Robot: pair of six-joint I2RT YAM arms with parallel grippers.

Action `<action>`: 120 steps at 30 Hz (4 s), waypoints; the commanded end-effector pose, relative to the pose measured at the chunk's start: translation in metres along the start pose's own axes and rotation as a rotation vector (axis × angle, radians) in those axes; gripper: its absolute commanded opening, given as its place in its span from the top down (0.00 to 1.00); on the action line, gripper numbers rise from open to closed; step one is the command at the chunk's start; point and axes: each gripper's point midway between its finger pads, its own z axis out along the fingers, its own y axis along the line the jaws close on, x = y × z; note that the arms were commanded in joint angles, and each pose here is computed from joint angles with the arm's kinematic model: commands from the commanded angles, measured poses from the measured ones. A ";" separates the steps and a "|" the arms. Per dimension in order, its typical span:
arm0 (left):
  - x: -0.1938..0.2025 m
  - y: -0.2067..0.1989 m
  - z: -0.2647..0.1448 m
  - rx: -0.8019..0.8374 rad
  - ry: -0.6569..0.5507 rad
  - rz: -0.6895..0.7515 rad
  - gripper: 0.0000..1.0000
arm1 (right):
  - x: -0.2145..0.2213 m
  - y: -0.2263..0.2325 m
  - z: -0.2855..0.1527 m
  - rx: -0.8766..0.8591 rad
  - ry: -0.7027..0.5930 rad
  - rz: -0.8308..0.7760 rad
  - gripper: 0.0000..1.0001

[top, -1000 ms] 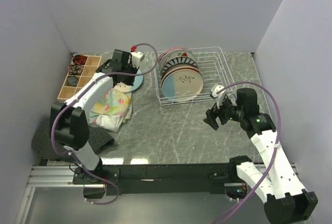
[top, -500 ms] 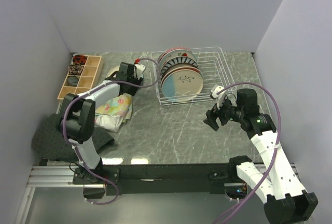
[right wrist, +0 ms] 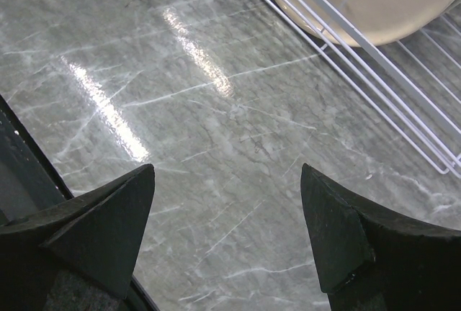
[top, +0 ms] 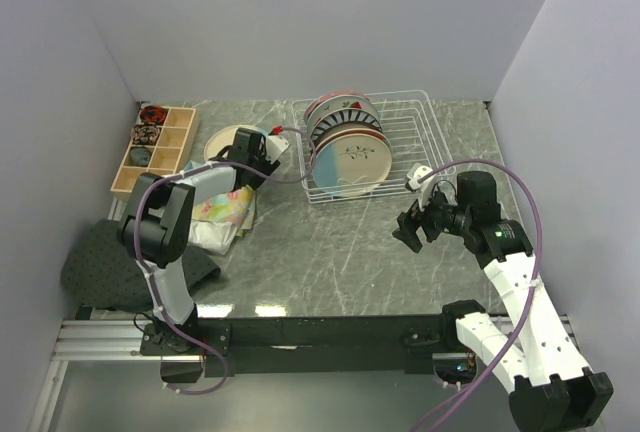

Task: Load the plates into the dish rack
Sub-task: Grab a plate with the left arm

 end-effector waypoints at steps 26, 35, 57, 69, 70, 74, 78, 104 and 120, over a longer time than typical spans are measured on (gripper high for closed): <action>0.001 0.002 0.023 -0.129 -0.008 0.152 0.82 | -0.006 -0.003 -0.001 0.009 -0.020 -0.019 0.12; -0.044 0.041 -0.029 -0.244 -0.127 0.127 0.91 | -0.007 -0.002 -0.002 0.003 -0.024 -0.023 0.12; -0.056 0.004 -0.118 -0.063 -0.208 0.049 0.99 | -0.009 0.001 -0.005 0.000 -0.036 -0.034 0.12; -0.052 -0.020 -0.151 -0.100 -0.198 0.210 0.99 | -0.010 0.003 -0.006 -0.008 -0.039 -0.040 0.12; -0.052 -0.020 -0.153 -0.098 -0.206 0.209 0.99 | -0.010 0.002 -0.006 -0.007 -0.038 -0.039 0.12; -0.059 -0.023 -0.175 -0.064 -0.268 0.202 0.99 | -0.009 0.002 -0.005 -0.006 -0.037 -0.037 0.12; -0.054 -0.042 -0.185 0.003 -0.313 0.255 0.99 | -0.010 0.002 -0.005 -0.006 -0.037 -0.038 0.12; 0.005 -0.216 -0.205 0.343 -0.263 0.442 0.98 | 0.001 0.004 0.004 -0.055 0.015 -0.011 0.12; 0.001 -0.229 -0.216 0.384 -0.339 0.391 0.98 | 0.049 0.045 0.062 -0.289 0.102 -0.480 0.00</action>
